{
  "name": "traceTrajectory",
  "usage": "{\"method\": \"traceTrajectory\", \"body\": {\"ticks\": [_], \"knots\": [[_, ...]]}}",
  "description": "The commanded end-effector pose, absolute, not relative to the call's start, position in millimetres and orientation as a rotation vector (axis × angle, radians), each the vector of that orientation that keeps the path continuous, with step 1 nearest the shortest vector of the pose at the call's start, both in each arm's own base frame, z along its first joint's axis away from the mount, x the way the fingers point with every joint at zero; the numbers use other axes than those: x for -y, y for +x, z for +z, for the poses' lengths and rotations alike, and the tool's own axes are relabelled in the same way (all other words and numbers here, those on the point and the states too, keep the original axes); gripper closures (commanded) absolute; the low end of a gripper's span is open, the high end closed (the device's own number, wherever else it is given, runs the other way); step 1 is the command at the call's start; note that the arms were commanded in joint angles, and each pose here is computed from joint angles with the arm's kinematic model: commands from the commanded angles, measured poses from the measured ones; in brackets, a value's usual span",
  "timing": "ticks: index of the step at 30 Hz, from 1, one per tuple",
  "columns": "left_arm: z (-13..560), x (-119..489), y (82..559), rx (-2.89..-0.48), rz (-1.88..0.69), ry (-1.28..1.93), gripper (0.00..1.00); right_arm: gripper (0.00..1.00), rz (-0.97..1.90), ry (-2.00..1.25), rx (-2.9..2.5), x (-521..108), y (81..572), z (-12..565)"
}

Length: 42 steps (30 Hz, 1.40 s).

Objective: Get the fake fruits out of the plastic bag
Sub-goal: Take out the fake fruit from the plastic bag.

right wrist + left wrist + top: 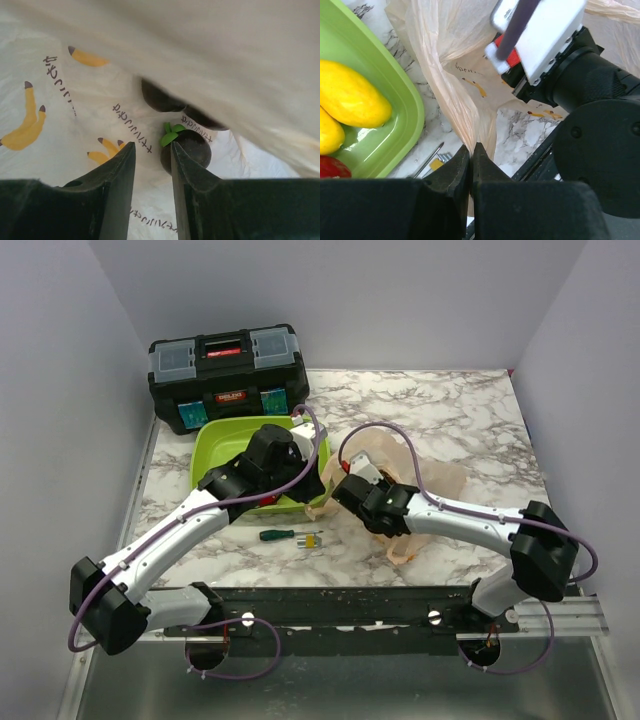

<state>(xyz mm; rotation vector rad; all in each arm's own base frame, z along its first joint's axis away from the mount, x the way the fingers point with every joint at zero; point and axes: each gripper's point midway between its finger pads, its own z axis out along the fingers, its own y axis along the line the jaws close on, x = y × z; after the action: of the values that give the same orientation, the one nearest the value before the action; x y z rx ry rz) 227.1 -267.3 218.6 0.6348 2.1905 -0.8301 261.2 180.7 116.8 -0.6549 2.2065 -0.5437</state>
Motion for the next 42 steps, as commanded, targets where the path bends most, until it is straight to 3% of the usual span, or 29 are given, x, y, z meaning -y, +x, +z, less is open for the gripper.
{"method": "traceTrajectory", "body": {"ticks": [1,7,12,33,39,42], "knots": [[230,275,227,-2.148,-0.872,0.663,0.97,0.62,-0.594,-0.645,-2.169,-178,272,108],[224,271,230,-2.149,-0.832,0.677,0.97,0.59,-0.578,-0.634,-2.197,-173,286,93],[218,272,230,-2.166,-0.829,0.686,0.97,0.51,-0.580,-0.662,-2.210,-176,293,79],[211,282,230,-2.241,-0.901,0.569,0.97,0.30,-0.891,-0.590,-2.165,-145,319,59],[198,277,235,-2.285,-0.846,0.537,0.98,0.30,-0.920,-0.557,-2.157,-141,327,55],[195,273,237,-2.297,-0.815,0.511,0.98,0.35,-0.913,-0.582,-2.165,-144,327,46]]}}
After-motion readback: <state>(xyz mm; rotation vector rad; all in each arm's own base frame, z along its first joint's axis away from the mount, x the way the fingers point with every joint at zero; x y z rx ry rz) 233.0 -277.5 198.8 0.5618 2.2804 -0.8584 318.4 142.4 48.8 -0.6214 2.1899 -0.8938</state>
